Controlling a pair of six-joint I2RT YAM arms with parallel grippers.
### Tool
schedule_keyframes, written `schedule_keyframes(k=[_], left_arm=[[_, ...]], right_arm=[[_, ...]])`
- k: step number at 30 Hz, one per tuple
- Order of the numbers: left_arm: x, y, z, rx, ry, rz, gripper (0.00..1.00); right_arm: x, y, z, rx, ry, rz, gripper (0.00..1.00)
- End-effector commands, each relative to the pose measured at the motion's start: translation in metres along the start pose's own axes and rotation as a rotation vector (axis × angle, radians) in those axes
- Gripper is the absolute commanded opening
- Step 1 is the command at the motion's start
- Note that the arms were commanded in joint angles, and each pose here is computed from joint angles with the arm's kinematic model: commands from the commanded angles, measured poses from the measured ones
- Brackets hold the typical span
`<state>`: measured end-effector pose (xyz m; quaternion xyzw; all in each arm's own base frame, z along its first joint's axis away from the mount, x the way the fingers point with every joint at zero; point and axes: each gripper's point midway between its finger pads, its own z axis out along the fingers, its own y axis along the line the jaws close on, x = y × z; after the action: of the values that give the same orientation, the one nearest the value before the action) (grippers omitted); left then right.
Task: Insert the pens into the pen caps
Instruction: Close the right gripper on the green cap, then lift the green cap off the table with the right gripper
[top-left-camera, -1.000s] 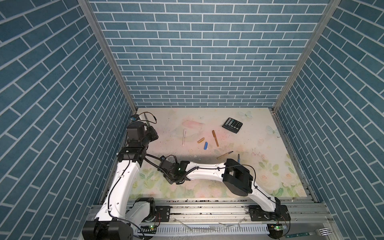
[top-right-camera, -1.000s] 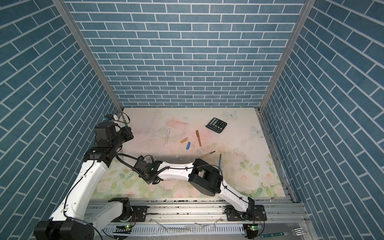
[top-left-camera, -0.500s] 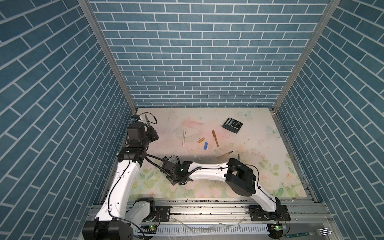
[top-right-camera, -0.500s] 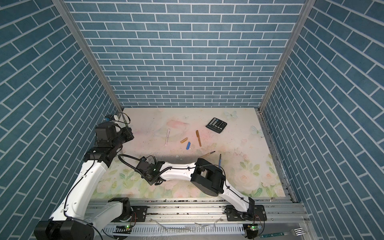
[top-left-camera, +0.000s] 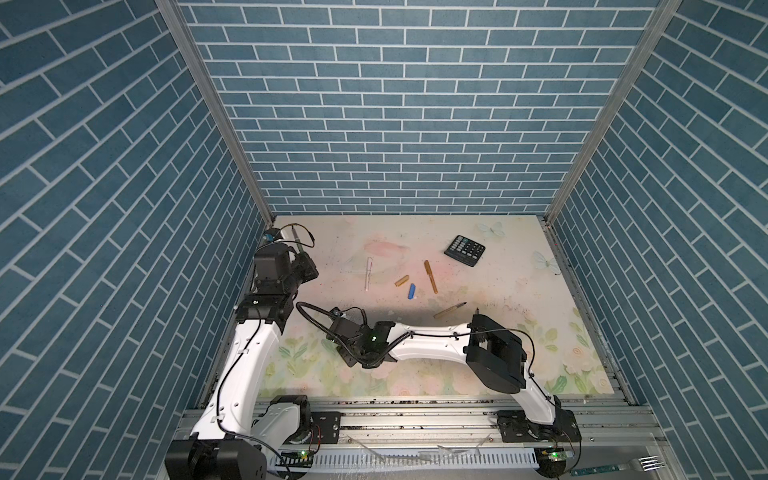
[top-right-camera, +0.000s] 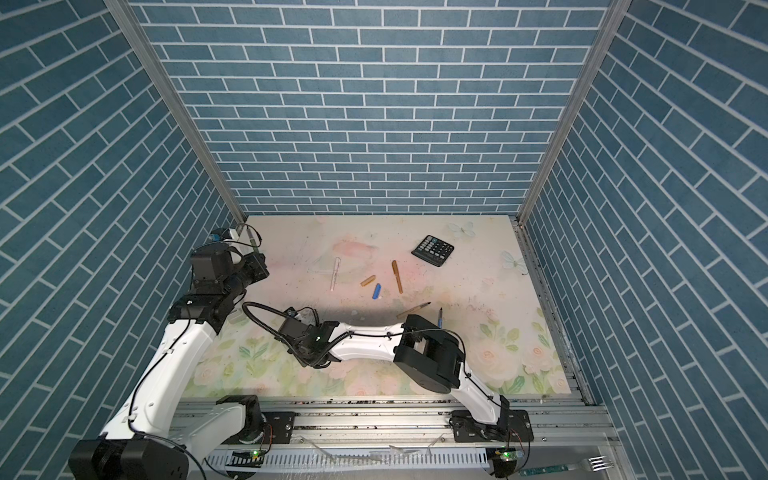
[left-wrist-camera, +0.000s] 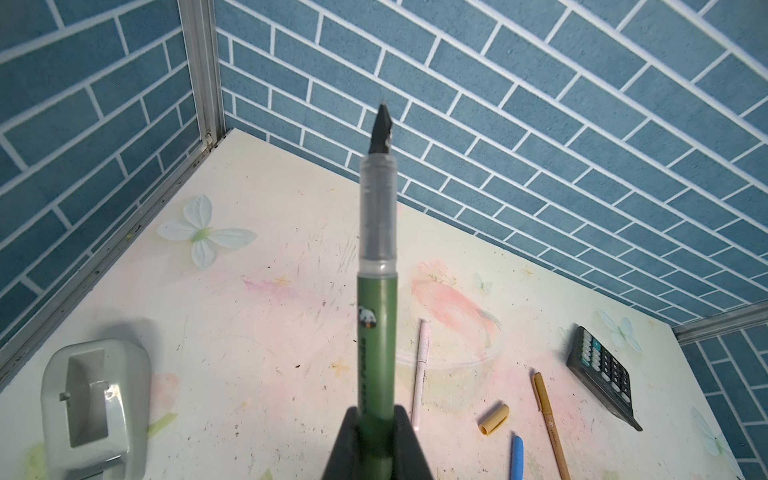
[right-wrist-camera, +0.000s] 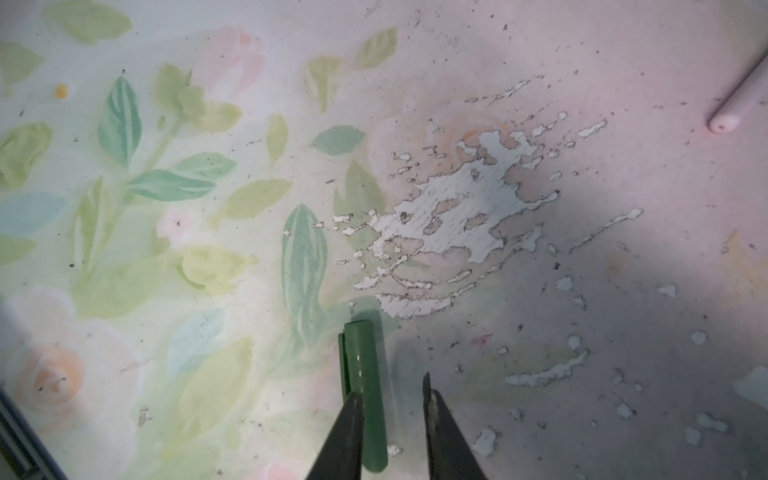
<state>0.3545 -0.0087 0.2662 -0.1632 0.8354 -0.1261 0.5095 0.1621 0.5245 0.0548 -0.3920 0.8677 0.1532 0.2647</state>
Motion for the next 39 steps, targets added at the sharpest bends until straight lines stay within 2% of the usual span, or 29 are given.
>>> schedule_keyframes(k=[1,9,22,33,39], left_arm=[[0.002,0.001,0.004,0.008,0.003,-0.007,0.0],[0.003,0.0,0.005,0.014,0.006,-0.007,0.0],[0.003,-0.001,0.006,0.019,0.007,-0.008,0.0],[0.004,-0.002,0.006,0.024,0.009,-0.008,0.0],[0.003,-0.003,0.006,0.03,0.009,-0.007,0.0]], right_arm=[[-0.011,0.012,-0.007,-0.071,-0.022,0.018,0.33],[0.01,0.014,0.018,-0.07,0.072,-0.007,0.35],[0.017,0.001,0.026,-0.03,0.093,-0.015,0.29],[0.031,0.003,0.038,-0.047,0.142,-0.026,0.28],[0.023,-0.003,0.024,-0.031,0.095,-0.012,0.24]])
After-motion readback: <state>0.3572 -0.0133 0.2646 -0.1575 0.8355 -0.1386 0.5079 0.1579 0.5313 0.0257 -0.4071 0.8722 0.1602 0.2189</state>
